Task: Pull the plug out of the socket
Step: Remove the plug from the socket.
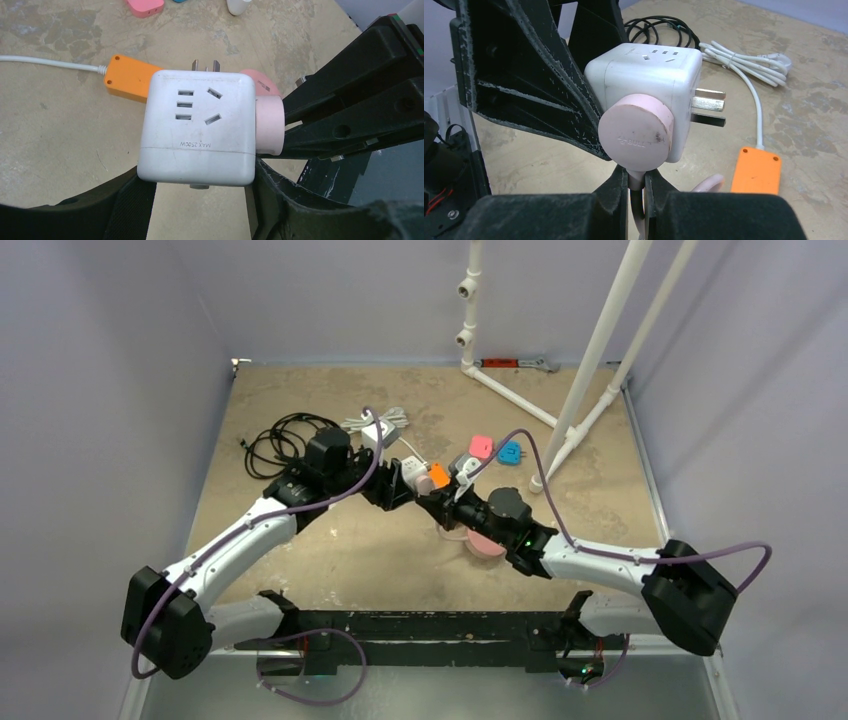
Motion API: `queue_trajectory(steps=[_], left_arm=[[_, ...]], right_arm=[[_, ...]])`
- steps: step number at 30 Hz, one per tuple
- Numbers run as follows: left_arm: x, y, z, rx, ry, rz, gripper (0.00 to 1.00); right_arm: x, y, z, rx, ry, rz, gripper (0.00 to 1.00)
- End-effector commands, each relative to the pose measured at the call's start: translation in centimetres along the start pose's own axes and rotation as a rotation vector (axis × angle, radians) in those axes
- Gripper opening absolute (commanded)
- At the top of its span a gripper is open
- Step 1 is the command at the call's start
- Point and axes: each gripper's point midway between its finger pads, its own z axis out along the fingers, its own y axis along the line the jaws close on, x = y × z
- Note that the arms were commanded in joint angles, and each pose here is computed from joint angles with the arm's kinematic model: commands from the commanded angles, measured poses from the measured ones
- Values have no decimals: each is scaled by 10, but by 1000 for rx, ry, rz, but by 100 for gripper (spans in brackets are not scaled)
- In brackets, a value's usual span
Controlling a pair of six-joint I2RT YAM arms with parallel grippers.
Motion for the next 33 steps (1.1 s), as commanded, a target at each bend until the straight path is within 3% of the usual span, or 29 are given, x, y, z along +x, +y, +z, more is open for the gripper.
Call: queue_trajectory(steps=[1,3,6,16,24,33], left_arm=[[-21,-11,-9,147,-90,41,0],[-24,-36,-15,291,-106,52,0],[-31,-51,-23,363,-142,70,0],[-34,-49,-23,343,-157,66,0],[-20,57,-29,-279,-83,59,0],[-5,95,-39,-575,5,94,0]], right_arm=[[-10,-5,10,27,-54,-8,0],[1,-9,15,38,-32,-14,0],[12,-17,23,72,2,-22,0],[25,-28,31,132,49,-13,0],[-5,-15,15,82,-21,-3,0],[-41,-10,-6,79,-95,-16,0]])
